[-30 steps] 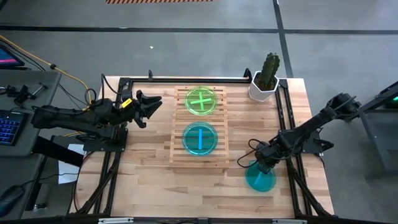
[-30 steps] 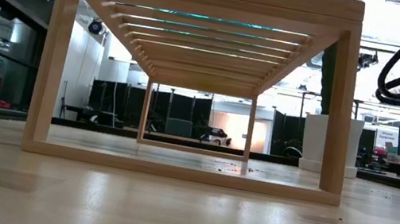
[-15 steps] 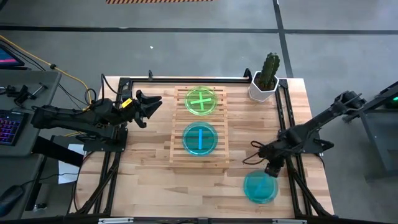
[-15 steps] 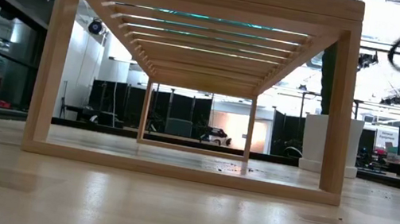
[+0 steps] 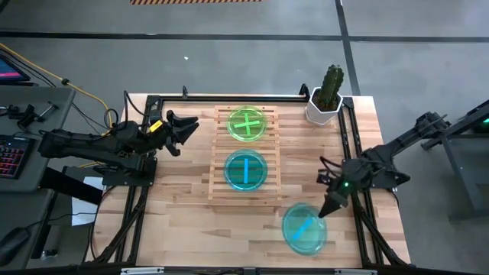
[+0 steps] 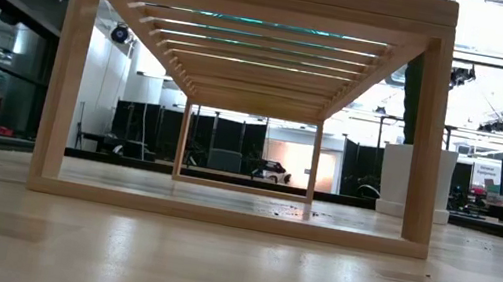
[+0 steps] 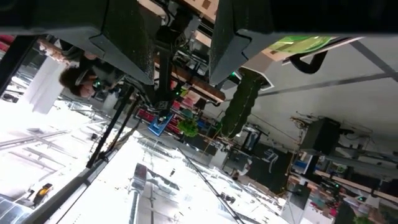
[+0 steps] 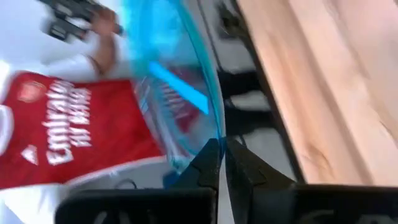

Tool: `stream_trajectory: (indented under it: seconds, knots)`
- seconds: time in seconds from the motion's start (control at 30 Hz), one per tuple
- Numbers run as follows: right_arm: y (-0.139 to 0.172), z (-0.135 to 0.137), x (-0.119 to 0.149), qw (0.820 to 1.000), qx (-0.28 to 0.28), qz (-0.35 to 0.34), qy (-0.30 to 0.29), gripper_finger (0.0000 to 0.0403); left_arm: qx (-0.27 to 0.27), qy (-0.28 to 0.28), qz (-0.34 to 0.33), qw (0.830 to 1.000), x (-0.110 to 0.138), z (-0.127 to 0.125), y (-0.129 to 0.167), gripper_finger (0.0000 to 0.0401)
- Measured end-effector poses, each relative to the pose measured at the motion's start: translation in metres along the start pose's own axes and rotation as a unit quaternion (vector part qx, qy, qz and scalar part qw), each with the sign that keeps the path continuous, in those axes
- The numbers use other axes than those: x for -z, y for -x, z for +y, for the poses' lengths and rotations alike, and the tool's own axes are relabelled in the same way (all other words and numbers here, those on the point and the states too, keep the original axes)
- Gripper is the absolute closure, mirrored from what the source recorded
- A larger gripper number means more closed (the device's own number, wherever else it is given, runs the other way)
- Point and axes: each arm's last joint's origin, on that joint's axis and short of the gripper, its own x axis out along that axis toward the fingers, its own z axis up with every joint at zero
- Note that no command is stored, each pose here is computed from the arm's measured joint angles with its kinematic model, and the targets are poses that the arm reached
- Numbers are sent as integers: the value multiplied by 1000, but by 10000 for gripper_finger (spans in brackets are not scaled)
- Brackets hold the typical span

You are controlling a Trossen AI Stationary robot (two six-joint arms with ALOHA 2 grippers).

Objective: Place and stack plates onto a shelf
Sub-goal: Stack the blue plate on the blue plate on the shelf

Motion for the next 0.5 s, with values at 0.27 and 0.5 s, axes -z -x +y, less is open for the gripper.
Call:
stream_trajectory:
  seconds: [0.27, 0.5]
  knots:
    - [11, 58, -40, 983, -10, -157, 91, 403, -13, 0, -5, 1000, 0, 1, 0, 256]
    - [14, 78, -107, 961, 65, -262, 56, 403, -15, -8, -6, 1000, 0, 1, 0, 256]
